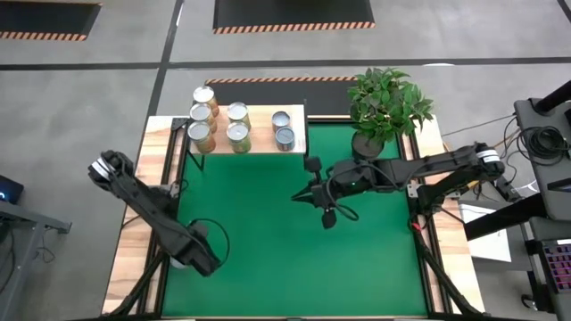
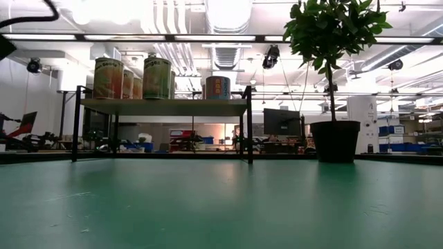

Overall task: Pick and place cans onto a shelf
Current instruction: Put the green can on the shelf

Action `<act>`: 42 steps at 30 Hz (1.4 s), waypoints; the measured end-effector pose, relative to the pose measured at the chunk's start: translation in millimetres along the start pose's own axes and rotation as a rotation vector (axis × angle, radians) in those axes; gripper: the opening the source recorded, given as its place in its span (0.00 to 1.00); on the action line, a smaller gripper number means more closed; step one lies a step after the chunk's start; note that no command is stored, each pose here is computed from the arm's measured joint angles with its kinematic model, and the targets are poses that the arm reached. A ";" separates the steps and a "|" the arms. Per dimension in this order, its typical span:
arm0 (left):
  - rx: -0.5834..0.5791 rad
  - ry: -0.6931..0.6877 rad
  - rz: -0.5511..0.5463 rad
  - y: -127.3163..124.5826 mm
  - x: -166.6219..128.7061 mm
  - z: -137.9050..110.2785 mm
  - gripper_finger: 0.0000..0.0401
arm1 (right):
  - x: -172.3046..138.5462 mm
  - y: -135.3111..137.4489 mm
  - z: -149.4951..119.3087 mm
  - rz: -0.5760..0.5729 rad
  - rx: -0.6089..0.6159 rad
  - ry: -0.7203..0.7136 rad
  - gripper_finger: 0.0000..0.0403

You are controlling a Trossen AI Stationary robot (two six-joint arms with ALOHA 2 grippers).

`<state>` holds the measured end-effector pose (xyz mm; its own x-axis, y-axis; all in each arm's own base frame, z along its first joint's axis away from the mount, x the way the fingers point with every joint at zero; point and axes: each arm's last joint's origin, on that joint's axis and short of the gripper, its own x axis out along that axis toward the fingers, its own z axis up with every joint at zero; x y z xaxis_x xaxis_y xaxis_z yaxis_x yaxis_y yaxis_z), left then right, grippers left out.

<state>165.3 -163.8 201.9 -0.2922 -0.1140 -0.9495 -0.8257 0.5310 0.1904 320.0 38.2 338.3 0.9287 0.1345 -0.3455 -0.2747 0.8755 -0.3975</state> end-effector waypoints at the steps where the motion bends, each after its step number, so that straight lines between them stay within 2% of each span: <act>1: 0.004 0.004 0.011 -1.5 2.8 -1.3 0.00 | 0.4 0.4 -0.3 0.002 0.000 0.002 0.02; 12: -0.005 -0.030 0.102 -11.3 23.3 -6.1 0.00 | 3.4 2.8 -6.5 0.002 -0.016 0.007 0.02; 19: 0.021 -0.029 0.102 -22.0 35.4 -6.7 0.00 | 3.6 3.3 -7.6 0.003 -0.045 0.009 0.02; 25: 0.054 -0.103 0.023 -31.6 35.0 -3.2 0.00 | 3.6 2.8 -6.5 -0.003 -0.068 -0.002 0.02; 30: 0.145 -0.410 -0.133 -49.3 2.5 5.6 0.00 | 3.5 2.0 -4.9 -0.012 -0.087 -0.019 0.02; 33: 0.195 -0.520 -0.172 -57.1 -19.9 9.5 0.00 | 3.5 2.0 -5.0 -0.011 -0.092 -0.017 0.02; 38: 0.176 -0.589 -0.225 -62.5 -37.3 8.9 0.00 | 3.5 2.1 -5.2 -0.010 -0.106 -0.015 0.02; 42: 0.101 -0.499 -0.244 -63.1 -32.1 6.8 0.06 | 3.5 2.1 -5.4 -0.010 -0.118 -0.014 0.02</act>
<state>230.0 -188.0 218.7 0.1852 0.1545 -0.9705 -0.7833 0.6196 -0.0508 321.3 38.0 331.6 0.9347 0.1337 -0.3294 -0.2925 0.8160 -0.4986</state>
